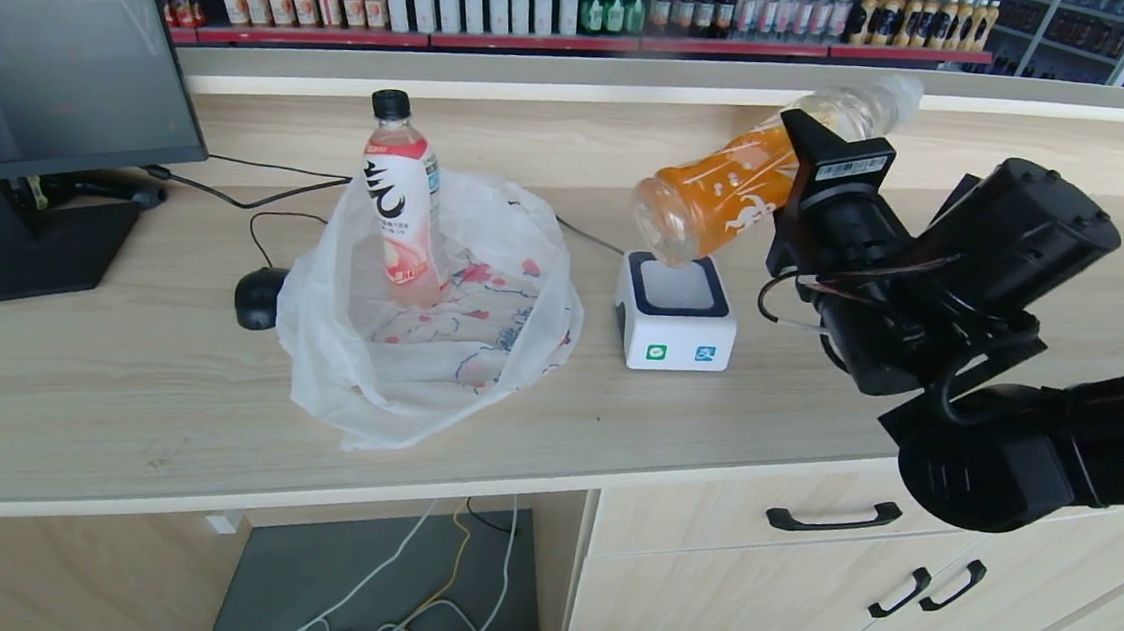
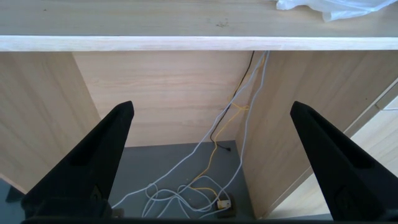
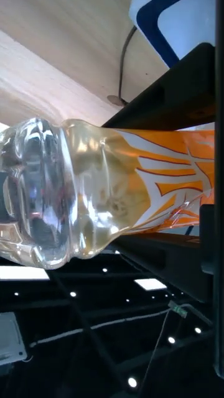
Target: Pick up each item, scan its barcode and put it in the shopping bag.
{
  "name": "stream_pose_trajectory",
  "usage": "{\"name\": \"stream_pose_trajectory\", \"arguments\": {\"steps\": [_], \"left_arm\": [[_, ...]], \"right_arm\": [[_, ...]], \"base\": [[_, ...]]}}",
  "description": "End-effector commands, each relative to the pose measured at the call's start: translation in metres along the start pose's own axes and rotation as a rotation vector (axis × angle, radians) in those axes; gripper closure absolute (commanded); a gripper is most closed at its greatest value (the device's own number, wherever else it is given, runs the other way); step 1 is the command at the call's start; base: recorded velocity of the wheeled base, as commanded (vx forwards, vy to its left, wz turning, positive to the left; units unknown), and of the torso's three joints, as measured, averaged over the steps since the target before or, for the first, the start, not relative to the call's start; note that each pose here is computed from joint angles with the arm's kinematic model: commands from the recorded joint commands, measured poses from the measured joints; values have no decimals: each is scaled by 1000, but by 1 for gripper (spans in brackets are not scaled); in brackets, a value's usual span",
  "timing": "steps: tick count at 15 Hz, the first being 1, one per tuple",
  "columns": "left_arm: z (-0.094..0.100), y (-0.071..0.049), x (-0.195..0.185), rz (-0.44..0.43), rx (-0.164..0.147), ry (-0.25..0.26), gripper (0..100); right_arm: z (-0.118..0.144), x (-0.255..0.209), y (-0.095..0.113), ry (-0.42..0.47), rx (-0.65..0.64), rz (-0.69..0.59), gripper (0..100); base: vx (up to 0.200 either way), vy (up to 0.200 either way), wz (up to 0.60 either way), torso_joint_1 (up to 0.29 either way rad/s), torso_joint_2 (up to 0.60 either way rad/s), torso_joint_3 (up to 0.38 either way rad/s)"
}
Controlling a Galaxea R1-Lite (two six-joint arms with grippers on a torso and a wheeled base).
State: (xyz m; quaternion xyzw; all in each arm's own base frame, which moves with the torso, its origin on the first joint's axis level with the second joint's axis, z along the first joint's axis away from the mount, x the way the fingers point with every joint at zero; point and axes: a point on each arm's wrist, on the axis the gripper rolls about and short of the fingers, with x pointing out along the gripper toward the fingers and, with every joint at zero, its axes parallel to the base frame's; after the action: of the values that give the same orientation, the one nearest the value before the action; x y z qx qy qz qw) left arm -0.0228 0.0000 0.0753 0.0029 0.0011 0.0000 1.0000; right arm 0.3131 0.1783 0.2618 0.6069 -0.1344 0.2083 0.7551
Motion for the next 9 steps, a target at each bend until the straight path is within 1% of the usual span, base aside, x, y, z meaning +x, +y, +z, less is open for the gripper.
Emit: {"name": "stream_pose_trajectory", "arguments": {"steps": [1,2,4,6,9], "left_arm": [[0,0,0,0,0,-1,0],[0,0,0,0,0,-1,0],[0,0,0,0,0,-1,0],[0,0,0,0,0,-1,0],[0,0,0,0,0,-1,0]], "right_arm": [[-1,-11,26,22,-60,50,100],[-1,-14,31,26,-111,62,100],[7,-18,45,58,-220,128,100],[11,-25,63,61,-271,181,100],[16,-31,67,50,-443,192,100]], "base": [[0,0,0,0,0,0],[0,0,0,0,0,0],[0,0,0,0,0,0],[0,0,0,0,0,0],[0,0,0,0,0,0]]}}
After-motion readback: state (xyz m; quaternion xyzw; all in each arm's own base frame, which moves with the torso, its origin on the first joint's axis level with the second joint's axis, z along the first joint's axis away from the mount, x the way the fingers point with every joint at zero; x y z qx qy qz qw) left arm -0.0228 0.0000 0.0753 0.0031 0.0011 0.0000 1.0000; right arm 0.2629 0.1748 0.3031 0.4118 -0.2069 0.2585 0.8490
